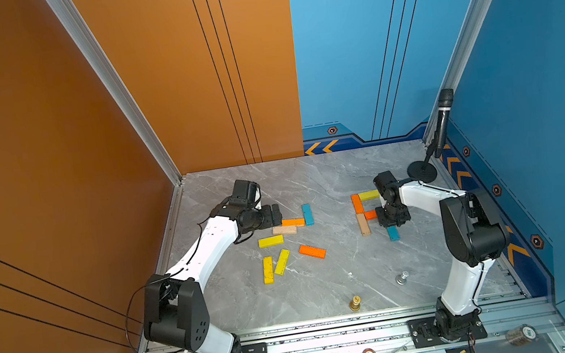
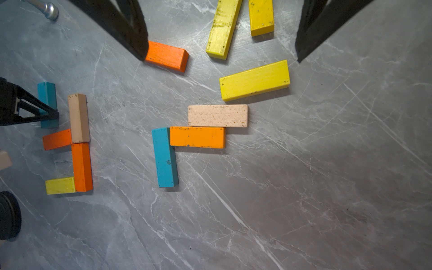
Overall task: Assemble the number 6 with building blocks
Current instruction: Assemble the building block at the center of the board.
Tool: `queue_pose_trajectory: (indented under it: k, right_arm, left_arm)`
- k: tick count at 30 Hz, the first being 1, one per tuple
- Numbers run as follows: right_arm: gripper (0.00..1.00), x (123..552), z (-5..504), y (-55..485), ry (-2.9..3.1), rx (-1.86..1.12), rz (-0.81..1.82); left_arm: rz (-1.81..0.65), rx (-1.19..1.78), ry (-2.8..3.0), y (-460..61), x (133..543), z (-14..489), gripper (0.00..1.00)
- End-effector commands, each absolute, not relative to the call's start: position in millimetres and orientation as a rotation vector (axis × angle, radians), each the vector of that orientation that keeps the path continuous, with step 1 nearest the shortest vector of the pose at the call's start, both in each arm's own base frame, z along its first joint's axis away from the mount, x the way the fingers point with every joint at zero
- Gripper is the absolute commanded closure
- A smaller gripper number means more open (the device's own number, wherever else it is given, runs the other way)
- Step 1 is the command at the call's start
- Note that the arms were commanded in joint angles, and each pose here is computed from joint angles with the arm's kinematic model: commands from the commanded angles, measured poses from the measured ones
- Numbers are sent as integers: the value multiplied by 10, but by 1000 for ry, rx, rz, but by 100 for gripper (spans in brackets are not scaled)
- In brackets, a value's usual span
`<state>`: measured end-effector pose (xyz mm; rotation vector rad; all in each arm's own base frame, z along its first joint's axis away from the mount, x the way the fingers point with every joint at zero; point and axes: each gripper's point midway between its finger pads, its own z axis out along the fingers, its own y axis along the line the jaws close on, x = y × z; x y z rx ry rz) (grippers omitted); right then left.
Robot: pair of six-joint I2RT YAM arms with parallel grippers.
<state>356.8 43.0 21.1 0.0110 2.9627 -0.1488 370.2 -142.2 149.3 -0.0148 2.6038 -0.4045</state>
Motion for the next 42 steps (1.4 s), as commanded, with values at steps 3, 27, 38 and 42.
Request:
queue_pose_trajectory:
  k: [3,27,38,42]
  right_arm:
    - [73,3536,38,506,3007,-35,-131]
    - [56,3617,326,574,2946,-45,-118]
    - [43,3731,1126,943,2684,79,58]
    - [42,3783,1212,1393,2619,88,98]
  left_arm:
    - [-382,9,2600,-1433,3738,1498,2]
    - [-385,10,2594,-1434,3740,1522,2]
    - [-321,35,2603,-1457,3710,1484,2]
    - [-301,18,2613,-1427,3726,1496,2]
